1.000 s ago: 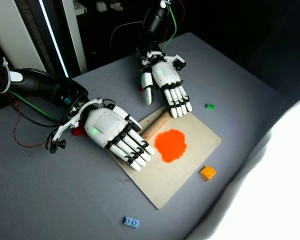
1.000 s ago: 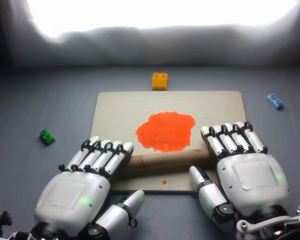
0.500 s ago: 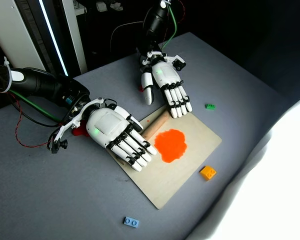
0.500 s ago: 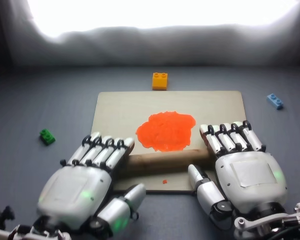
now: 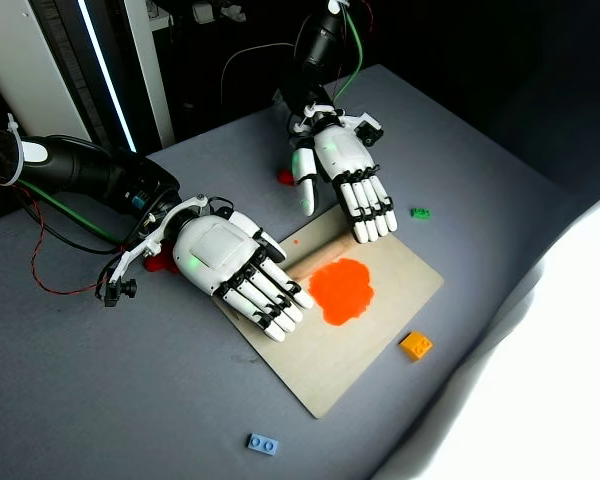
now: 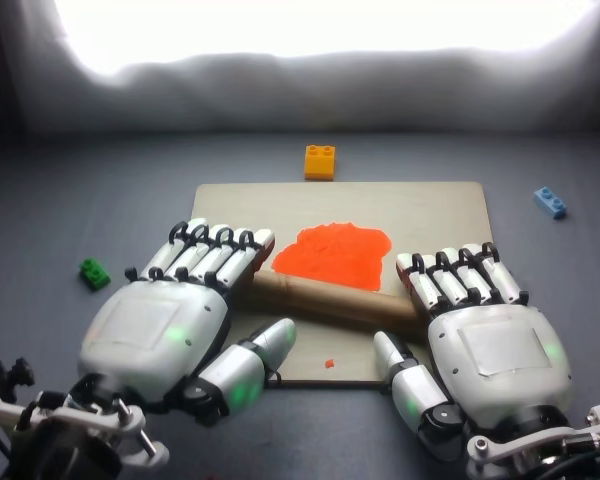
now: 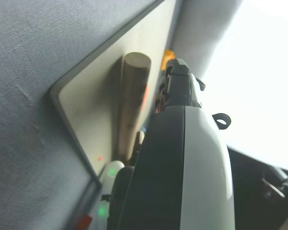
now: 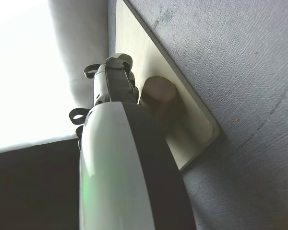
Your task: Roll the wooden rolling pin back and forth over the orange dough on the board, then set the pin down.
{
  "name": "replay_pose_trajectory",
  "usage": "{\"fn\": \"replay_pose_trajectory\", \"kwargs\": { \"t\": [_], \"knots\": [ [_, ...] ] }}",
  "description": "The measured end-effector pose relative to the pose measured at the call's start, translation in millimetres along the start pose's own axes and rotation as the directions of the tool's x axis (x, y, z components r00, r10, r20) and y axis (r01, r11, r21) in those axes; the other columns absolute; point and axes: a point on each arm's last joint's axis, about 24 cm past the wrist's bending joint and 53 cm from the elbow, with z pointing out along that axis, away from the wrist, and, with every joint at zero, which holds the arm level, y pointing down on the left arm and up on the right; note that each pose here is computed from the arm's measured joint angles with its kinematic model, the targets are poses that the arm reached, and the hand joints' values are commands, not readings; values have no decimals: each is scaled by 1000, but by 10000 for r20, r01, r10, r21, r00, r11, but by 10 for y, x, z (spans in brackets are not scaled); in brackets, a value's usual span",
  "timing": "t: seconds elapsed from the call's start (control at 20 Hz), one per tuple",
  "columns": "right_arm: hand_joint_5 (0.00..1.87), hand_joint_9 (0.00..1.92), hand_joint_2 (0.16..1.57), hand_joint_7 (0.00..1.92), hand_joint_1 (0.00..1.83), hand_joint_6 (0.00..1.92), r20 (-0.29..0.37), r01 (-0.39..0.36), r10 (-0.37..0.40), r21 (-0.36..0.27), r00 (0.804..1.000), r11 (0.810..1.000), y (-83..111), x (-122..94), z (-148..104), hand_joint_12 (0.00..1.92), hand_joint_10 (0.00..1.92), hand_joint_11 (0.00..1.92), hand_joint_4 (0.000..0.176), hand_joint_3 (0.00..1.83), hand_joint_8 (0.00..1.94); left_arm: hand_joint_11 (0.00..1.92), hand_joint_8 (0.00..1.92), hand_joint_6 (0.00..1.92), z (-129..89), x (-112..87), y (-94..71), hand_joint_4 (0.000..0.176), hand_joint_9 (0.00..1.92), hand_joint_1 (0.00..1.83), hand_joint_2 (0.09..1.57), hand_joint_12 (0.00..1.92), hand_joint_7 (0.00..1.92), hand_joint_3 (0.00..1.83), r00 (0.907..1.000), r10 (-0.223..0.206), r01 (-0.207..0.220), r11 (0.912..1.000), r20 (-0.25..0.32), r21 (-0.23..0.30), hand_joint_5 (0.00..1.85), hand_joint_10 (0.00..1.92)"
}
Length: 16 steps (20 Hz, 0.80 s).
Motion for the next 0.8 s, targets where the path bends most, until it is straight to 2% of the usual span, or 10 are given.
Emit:
{"fn": "replay_pose_trajectory", "kwargs": {
  "t": [0.2,0.45,0.65,0.8],
  "knots": [
    [204,211,1466,257,0,3,42,41,-40,-226,10000,9997,51,-16,5,355,1,0,0,0,2,0,2,2,51,-41,6,0,91,0,1496,28,167,0,9999,68,-69,9999,-134,-104,120,2],
    [229,229,1467,278,0,10,550,-152,199,-838,9983,9964,306,-198,111,439,7,0,0,0,5,0,0,0,70,-73,-35,0,89,0,1497,29,163,0,9996,125,-128,9999,-248,-113,110,1],
    [227,236,1467,288,0,6,658,-183,230,-718,9976,9973,286,-253,144,481,7,0,0,0,3,0,0,1,137,-124,-76,0,85,0,1497,18,163,0,9974,555,-559,9984,-463,-58,106,2],
    [224,229,1470,280,0,4,756,-205,265,-788,9968,9967,319,-296,167,449,3,0,0,1,3,2,0,0,199,-32,-123,0,83,0,1496,17,155,0,9902,916,-925,9957,-1057,-31,101,1]
  ]
}}
